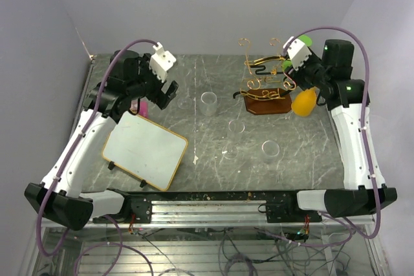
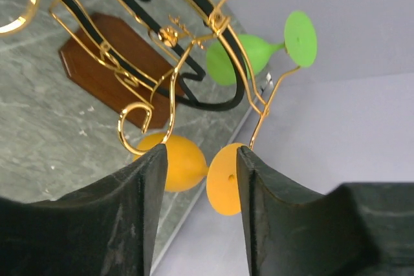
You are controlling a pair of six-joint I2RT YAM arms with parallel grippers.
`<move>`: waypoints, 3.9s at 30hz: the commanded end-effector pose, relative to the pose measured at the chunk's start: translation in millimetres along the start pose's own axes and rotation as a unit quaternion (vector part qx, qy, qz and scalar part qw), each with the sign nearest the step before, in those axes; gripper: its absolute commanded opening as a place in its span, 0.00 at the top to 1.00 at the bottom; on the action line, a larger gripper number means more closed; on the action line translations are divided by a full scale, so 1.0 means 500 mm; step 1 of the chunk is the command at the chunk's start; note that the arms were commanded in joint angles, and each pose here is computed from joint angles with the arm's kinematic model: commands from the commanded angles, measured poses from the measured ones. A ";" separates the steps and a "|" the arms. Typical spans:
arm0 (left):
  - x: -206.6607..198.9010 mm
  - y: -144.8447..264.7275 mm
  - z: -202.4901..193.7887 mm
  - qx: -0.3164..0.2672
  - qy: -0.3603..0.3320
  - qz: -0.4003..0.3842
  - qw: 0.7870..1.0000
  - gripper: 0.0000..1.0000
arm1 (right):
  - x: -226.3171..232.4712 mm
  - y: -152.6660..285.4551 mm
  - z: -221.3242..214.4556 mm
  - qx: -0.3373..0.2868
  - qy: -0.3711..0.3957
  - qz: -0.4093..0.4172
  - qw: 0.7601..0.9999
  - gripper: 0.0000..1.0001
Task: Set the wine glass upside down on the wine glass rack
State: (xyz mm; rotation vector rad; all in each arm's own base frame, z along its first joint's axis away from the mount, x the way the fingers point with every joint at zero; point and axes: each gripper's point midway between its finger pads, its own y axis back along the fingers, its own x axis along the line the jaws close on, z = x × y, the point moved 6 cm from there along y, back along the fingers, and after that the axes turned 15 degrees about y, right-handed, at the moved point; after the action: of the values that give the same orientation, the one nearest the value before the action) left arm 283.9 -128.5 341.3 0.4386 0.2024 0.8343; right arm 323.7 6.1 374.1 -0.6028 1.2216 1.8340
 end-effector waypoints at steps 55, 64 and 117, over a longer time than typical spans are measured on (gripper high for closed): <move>0.186 -0.365 0.000 0.124 0.131 0.110 0.977 0.72 | -0.005 0.023 0.048 -0.061 -0.105 -0.007 0.993 0.31; 0.179 -0.336 0.031 0.120 0.119 0.097 0.981 0.93 | -0.018 0.029 0.045 -0.050 -0.112 -0.026 0.992 0.30; -0.019 0.144 0.398 -0.320 0.174 -0.096 0.926 0.93 | -0.029 -0.029 0.384 -0.422 -0.449 0.256 0.745 0.36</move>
State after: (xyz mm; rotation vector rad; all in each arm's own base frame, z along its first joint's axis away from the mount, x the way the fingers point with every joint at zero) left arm 300.8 -150.1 537.6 -0.2943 0.3170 0.7854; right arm 354.3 173.9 448.0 0.1762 -0.1312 2.6398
